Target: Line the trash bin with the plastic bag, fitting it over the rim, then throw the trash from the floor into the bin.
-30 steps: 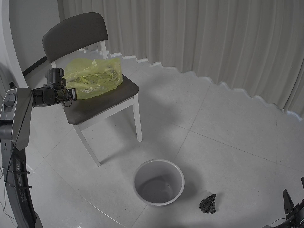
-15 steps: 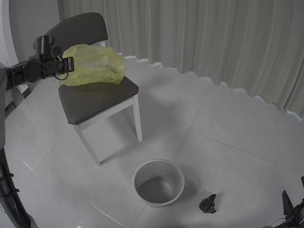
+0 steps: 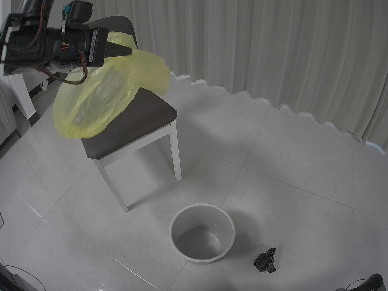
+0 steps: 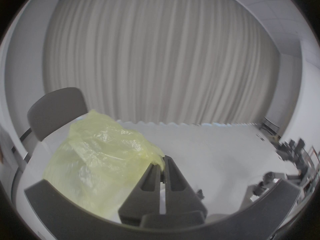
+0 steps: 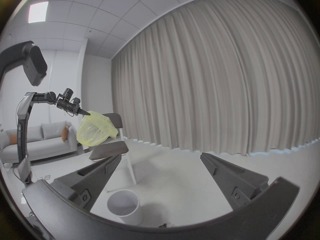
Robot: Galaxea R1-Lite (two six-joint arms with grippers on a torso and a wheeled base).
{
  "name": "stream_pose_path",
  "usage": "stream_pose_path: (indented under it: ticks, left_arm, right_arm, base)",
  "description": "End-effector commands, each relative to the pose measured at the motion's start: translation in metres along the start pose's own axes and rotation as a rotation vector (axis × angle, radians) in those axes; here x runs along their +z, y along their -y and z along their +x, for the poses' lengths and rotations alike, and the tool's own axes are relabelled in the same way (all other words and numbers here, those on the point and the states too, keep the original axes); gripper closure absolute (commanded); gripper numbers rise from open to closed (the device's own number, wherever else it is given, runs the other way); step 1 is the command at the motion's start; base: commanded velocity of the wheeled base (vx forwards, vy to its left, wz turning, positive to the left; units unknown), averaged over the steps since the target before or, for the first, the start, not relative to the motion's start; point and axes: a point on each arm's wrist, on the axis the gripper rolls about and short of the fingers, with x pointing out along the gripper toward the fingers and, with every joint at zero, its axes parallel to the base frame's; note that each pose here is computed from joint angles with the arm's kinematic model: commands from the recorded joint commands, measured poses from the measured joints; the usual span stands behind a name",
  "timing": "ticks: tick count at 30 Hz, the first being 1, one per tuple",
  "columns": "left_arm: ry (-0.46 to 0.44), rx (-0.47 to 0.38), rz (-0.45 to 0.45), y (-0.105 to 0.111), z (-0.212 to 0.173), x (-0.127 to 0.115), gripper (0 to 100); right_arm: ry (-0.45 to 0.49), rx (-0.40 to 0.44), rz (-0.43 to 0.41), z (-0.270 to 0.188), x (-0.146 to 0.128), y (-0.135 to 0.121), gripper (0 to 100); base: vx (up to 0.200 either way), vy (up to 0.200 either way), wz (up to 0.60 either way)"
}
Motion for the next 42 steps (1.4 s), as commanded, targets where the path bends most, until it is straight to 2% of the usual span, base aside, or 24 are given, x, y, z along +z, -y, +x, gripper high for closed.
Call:
stream_pose_path:
  ticks: [1,9,14,18,23,24,27,32,36,42]
  left_arm:
    - [-0.052,-0.240,0.141,0.059,-0.069,-0.024,100]
    - [-0.082,-0.338,0.202,0.074,-0.066,-0.045,100]
    - [-0.101,-0.454,0.212,0.084,-0.059,-0.050,100]
    - [-0.141,-0.509,0.224,0.092,-0.045,-0.056,100]
    - [-0.141,-0.552,0.238,0.102,-0.037,-0.057,100]
    - [-0.132,-0.586,0.253,0.110,-0.035,-0.056,100]
    - [-0.132,-0.622,0.264,0.118,-0.033,-0.056,100]
    - [-0.126,-0.651,0.277,0.127,-0.022,-0.057,100]
    - [-0.109,-0.652,0.280,0.129,-0.017,-0.056,100]
    - [-0.103,-0.662,0.285,0.132,-0.015,-0.055,100]
  right_arm:
    - [-0.155,0.151,-0.013,0.071,0.057,-0.002,0]
    - [-0.235,0.206,-0.027,0.144,0.067,0.000,0]
    - [-0.283,0.222,-0.061,0.180,0.070,0.001,0]
    - [-0.323,0.291,-0.054,0.205,0.068,0.001,0]
    - [-0.369,0.334,-0.040,0.234,0.063,-0.003,0]
    - [-0.399,0.353,-0.036,0.256,0.058,-0.006,0]
    - [-0.424,0.373,-0.032,0.284,0.053,-0.010,0]
    - [-0.490,0.422,-0.026,0.319,0.036,-0.024,0]
    - [-0.568,0.436,-0.023,0.332,0.017,-0.028,0]
    - [-0.720,0.461,-0.090,0.330,-0.016,-0.025,0]
  base:
    - [0.000,0.000,0.00]
    - [0.000,0.000,0.00]
    - [0.000,0.000,0.00]
    - [0.000,0.000,0.00]
    - [0.000,0.000,0.00]
    - [0.000,0.000,0.00]
    - [0.000,0.000,0.00]
    - [0.000,0.000,0.00]
    - [0.000,0.000,0.00]
    - [0.000,0.000,0.00]
